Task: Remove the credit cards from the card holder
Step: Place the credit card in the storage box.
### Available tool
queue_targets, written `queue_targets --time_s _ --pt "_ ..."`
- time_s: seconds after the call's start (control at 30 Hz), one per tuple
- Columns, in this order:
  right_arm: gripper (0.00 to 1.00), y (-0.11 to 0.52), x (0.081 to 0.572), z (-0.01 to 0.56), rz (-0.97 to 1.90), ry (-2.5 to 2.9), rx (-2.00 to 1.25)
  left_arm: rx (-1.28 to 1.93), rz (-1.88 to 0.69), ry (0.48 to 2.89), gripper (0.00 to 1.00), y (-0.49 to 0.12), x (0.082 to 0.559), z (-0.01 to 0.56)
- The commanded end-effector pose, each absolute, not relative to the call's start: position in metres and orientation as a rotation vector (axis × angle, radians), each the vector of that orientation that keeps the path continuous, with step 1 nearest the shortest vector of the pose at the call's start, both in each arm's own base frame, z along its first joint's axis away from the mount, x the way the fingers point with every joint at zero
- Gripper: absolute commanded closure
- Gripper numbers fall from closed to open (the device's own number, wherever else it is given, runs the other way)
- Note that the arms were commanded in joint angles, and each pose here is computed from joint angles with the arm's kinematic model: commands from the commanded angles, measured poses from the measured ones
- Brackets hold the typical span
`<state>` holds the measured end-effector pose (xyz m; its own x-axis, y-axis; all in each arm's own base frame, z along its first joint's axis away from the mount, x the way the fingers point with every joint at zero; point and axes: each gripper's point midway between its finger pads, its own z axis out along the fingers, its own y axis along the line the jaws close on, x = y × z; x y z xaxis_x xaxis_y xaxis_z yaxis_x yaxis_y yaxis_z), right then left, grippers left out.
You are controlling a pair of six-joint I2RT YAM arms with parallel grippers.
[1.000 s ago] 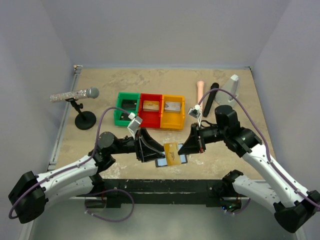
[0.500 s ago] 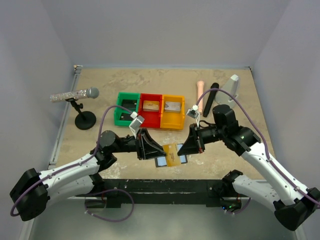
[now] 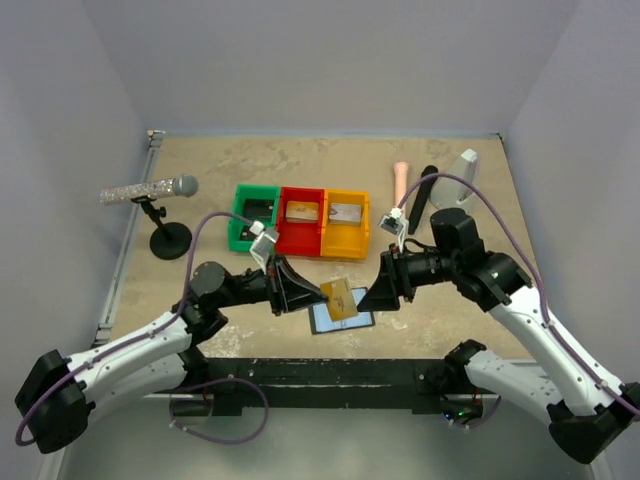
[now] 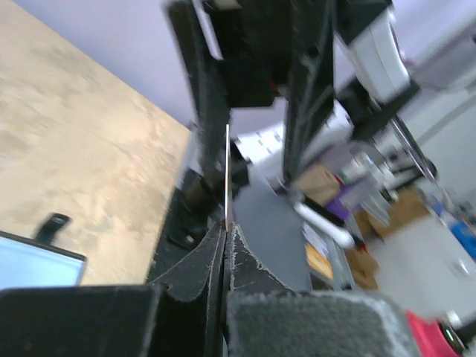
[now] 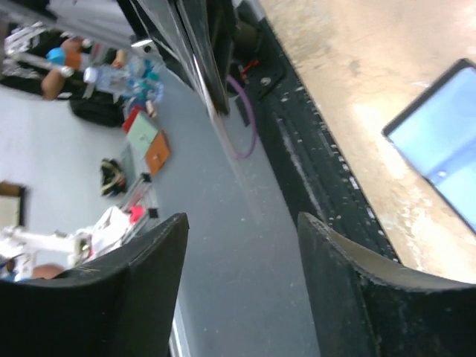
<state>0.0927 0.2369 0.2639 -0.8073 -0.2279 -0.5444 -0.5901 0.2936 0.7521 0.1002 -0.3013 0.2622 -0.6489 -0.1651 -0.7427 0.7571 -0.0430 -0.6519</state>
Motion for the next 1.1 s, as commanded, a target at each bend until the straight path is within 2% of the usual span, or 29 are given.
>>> queue_targets --time_s 0.0,0.2,0.33,0.47,0.7,1.07 --pt "0.33 0.214 0.106 0.276 1.293 2.201 -0.642 0.293 -1.485 1.616 1.00 -0.275 0.164 0.267" --pt "0.32 0.192 0.128 0.260 1.075 2.173 -0.449 -0.411 -1.148 1.664 1.00 -0.218 0.252 0.252" --pt "0.34 0.186 0.133 0.249 1.041 2.156 -0.370 -0.662 -0.947 1.662 1.00 -0.200 0.294 0.244" --pt "0.35 0.183 0.134 0.243 1.042 2.126 -0.312 -0.759 -0.839 1.635 1.00 -0.200 0.328 0.244" --pt "0.35 0.176 0.128 0.237 1.037 2.111 -0.287 -0.931 -0.770 1.702 1.00 -0.205 0.373 0.205" --pt "0.35 0.176 0.129 0.236 1.020 2.121 -0.307 -0.921 -0.741 1.791 1.00 -0.228 0.405 0.170"
